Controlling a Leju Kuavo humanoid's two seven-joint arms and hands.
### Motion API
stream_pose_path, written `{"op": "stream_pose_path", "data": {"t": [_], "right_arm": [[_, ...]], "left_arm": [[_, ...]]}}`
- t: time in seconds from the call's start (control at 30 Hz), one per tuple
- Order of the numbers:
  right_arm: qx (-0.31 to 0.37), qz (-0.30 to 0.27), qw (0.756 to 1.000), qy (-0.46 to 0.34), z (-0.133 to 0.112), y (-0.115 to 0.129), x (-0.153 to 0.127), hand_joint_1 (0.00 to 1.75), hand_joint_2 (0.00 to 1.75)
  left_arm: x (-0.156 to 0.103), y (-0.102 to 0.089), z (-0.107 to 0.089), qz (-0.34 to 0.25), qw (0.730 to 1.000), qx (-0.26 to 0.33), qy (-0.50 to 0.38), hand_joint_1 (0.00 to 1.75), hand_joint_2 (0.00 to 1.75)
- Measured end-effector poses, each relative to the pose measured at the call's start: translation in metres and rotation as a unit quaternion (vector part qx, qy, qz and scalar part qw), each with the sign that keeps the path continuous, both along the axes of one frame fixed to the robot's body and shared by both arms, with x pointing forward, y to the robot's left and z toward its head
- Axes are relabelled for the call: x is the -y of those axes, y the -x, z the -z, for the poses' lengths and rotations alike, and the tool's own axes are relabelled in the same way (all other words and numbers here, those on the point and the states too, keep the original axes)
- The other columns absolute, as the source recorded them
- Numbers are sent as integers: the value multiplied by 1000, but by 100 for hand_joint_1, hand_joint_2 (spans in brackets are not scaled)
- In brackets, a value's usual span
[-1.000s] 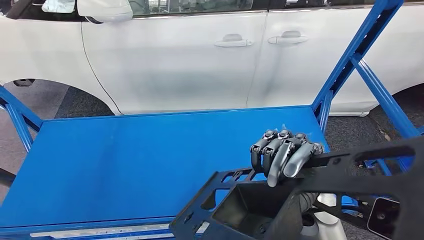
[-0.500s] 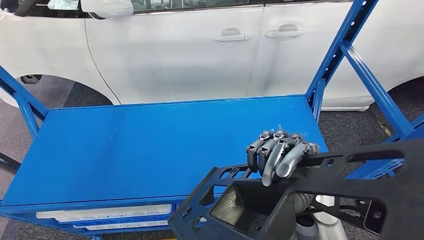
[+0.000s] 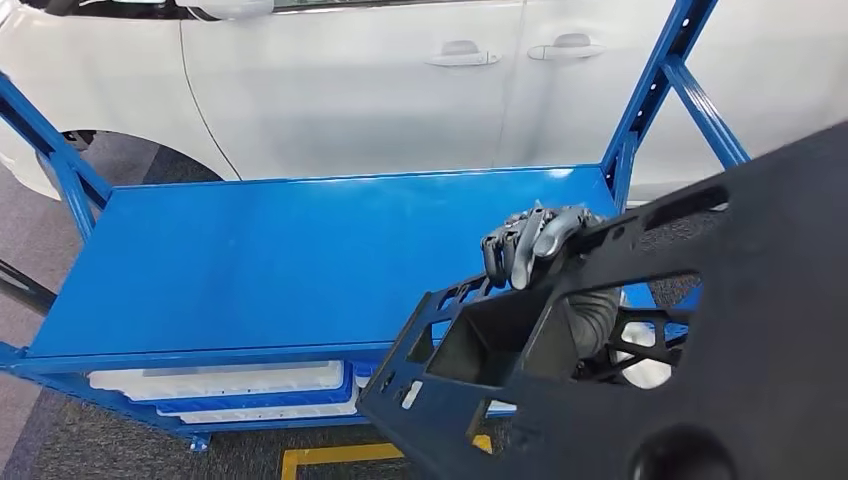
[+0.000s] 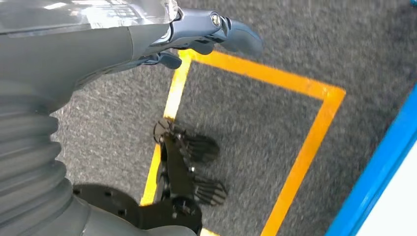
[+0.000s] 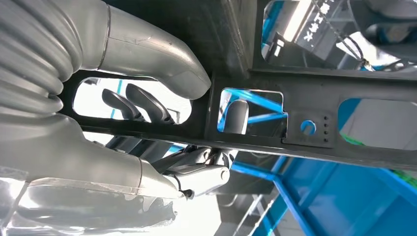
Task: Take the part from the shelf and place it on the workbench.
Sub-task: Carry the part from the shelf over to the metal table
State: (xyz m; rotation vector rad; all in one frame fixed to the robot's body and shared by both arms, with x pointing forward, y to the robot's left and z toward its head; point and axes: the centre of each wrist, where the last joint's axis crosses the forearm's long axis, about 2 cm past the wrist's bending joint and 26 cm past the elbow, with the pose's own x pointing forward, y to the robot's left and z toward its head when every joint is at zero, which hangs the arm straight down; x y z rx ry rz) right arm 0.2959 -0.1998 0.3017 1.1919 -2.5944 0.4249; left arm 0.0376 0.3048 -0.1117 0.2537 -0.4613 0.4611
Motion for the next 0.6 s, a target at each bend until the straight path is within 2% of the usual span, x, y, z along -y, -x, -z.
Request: {"op": "stream_pose_path", "data": {"t": [0.6], "right_arm": [[-12,-16,999,44,-4,-16,9,175,175]], "left_arm": [[4,8,1,-13,1000,-7,-4,0,175]]}}
